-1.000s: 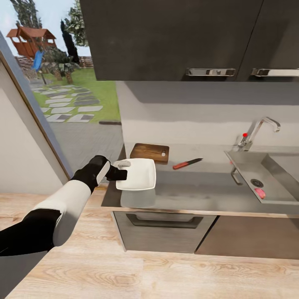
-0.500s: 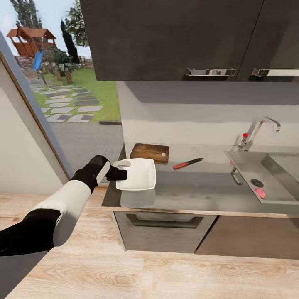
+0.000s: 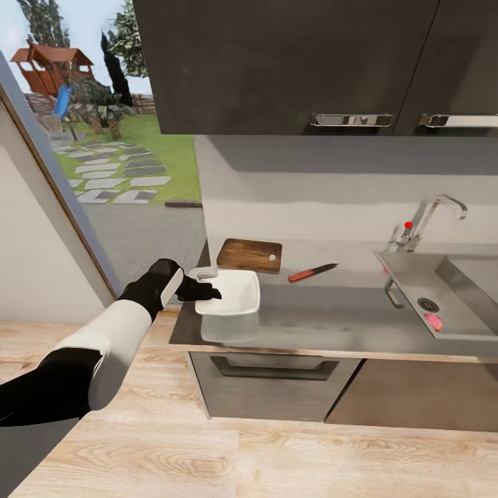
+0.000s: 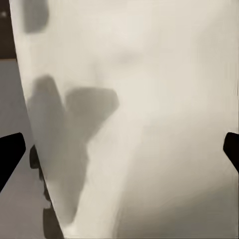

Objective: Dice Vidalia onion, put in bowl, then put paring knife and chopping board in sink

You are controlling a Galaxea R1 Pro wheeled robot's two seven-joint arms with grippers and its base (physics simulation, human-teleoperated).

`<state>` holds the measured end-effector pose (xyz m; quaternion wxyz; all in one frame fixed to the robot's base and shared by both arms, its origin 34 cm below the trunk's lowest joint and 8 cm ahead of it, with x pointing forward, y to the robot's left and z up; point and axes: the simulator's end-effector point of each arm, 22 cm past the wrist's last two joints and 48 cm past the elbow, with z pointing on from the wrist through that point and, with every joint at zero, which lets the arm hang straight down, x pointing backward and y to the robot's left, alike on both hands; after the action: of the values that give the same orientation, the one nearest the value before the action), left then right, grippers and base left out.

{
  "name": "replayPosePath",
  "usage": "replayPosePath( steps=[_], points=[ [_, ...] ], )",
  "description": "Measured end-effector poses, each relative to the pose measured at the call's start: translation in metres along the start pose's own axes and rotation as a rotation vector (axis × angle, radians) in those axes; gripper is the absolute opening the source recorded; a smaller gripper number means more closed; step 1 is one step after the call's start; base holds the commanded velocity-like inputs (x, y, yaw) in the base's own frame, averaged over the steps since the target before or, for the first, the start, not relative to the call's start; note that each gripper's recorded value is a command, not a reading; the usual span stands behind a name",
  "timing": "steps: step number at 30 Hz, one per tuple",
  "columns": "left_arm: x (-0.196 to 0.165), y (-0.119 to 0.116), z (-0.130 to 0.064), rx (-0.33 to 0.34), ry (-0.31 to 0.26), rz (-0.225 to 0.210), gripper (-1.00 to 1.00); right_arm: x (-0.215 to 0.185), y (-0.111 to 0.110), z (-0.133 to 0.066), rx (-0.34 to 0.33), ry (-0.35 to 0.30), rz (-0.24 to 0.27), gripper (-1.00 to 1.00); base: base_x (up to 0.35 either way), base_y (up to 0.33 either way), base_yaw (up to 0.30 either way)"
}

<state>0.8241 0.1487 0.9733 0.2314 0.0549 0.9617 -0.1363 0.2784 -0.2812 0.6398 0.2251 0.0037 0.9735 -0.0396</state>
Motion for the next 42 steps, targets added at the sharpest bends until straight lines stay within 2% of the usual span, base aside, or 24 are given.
replayPosePath(
  steps=[13,16,19,24,28,32,38,39,42],
  points=[
    [-0.002,0.0,-0.001,0.0,-0.006,0.002,1.0,0.0,0.0,0.0,0.0,0.0,0.0,1.0,0.0,0.0,0.0],
    [-0.012,-0.002,-0.007,0.001,-0.032,0.007,1.0,0.0,0.0,0.0,0.0,0.0,0.0,1.0,0.0,0.0,0.0],
    [-0.039,-0.005,-0.024,0.0,-0.101,0.026,1.0,0.0,0.0,0.0,0.0,0.0,0.0,1.0,0.0,0.0,0.0],
    [-0.092,-0.003,-0.08,-0.019,-0.233,0.058,1.0,0.0,0.0,0.0,0.0,0.0,0.0,1.0,0.0,0.0,0.0],
    [-0.104,-0.002,-0.096,-0.026,-0.269,0.068,1.0,0.0,0.0,0.0,0.0,0.0,0.0,1.0,0.0,0.0,0.0],
    [-0.102,0.001,-0.096,-0.031,-0.266,0.066,1.0,0.0,0.0,0.0,0.0,0.0,0.0,1.0,0.0,0.0,0.0],
    [-0.074,0.013,-0.08,-0.04,-0.236,0.055,1.0,0.0,0.0,0.0,0.0,0.0,0.0,1.0,0.0,0.0,0.0],
    [-0.067,0.018,-0.081,-0.047,-0.256,0.059,1.0,0.0,0.0,0.0,0.0,0.0,0.0,1.0,0.0,0.0,0.0],
    [-0.05,0.015,-0.09,-0.044,-0.317,0.078,1.0,0.0,0.0,0.0,0.0,0.0,0.0,1.0,0.0,0.0,0.0]
  ],
)
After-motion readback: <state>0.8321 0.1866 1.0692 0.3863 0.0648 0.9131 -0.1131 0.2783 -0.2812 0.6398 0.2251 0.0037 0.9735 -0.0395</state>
